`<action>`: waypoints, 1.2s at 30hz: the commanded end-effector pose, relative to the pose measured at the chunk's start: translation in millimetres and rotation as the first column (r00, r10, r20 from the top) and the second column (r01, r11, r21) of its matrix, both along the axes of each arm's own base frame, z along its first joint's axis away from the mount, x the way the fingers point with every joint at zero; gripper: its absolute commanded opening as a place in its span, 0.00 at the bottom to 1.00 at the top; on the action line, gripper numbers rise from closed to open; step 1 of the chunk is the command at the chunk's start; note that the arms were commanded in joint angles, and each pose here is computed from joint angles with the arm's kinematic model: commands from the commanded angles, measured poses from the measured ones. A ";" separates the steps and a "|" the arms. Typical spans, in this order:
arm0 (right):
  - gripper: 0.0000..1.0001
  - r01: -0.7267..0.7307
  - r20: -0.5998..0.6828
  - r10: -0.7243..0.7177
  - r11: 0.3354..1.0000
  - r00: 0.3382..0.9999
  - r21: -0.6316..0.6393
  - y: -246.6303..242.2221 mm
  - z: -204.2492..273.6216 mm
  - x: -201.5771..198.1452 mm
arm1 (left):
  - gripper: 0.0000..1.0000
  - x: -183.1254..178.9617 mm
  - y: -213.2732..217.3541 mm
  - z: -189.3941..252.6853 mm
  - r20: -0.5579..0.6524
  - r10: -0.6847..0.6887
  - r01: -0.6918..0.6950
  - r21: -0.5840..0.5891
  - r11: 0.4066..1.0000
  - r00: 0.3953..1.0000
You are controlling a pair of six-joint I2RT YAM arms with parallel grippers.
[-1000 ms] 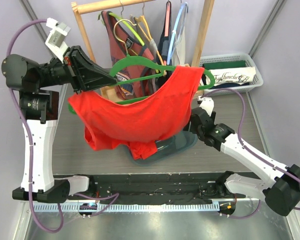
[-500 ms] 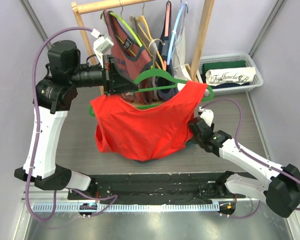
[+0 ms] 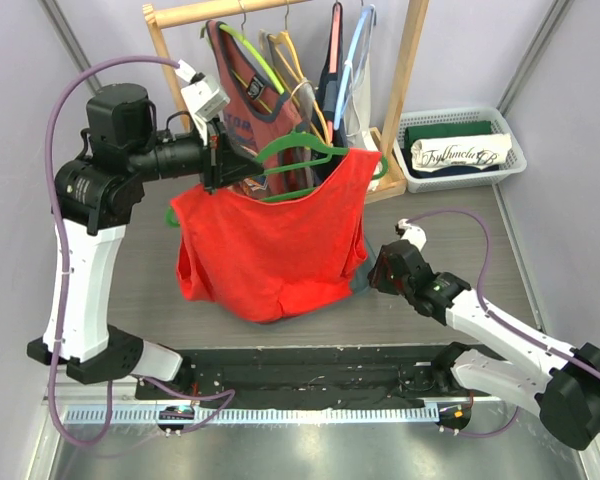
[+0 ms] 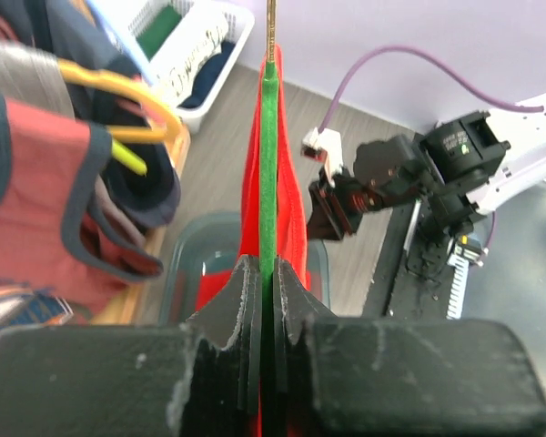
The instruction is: Remove the tank top from the hanger
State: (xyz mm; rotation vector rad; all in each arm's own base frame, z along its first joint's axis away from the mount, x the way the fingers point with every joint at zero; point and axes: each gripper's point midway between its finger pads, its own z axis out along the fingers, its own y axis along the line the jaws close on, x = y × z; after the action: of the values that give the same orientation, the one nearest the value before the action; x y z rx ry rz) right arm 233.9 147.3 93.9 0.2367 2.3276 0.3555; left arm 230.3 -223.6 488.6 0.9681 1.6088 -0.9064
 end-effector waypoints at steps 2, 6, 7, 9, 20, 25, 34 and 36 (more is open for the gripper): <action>0.31 -0.043 0.071 0.034 0.990 0.997 0.137 28.7 29.6 13.5 | 0.00 12.3 -21.6 39.7 0.172 -0.037 0.048 -0.055 0.997 0.984; 0.57 -0.044 0.088 0.031 0.989 0.996 0.140 23.2 35.4 8.3 | 0.00 9.1 -31.9 62.8 0.224 -0.058 0.081 -0.093 0.992 0.973; 0.65 -0.040 0.101 0.027 0.990 0.995 0.134 20.5 40.7 7.8 | 0.00 6.2 -31.9 66.9 0.225 -0.060 0.085 -0.104 0.991 0.972; 0.76 -0.015 0.162 -0.005 0.993 0.987 0.119 7.5 65.6 7.9 | 0.00 0.2 -29.3 70.1 0.236 -0.060 0.088 -0.109 0.990 0.970; 0.81 -0.087 0.596 -0.036 0.981 0.802 0.175 -19.7 251.4 4.9 | 0.00 -17.5 -15.1 32.7 0.162 -0.063 0.068 -0.029 0.997 0.985; 0.76 -0.170 0.674 -0.026 0.960 0.738 0.224 4.1 308.0 18.5 | 0.00 -20.3 -18.2 20.1 0.104 -0.087 0.090 -0.025 0.996 0.991; 0.62 -0.245 0.667 -0.002 0.929 0.745 0.276 31.9 312.0 29.2 | 0.00 -23.4 -16.1 22.8 0.113 -0.083 0.087 -0.028 0.996 0.990; 0.60 -0.252 0.662 0.000 0.925 0.749 0.285 34.0 309.2 28.8 | 0.00 -23.3 -16.6 22.4 0.112 -0.086 0.090 -0.027 0.996 0.990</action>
State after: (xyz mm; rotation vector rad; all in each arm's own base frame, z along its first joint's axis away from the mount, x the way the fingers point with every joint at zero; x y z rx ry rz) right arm 270.1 176.4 373.7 0.0950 1.6616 0.7041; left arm 216.6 -240.3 489.8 1.0417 1.5625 -0.9172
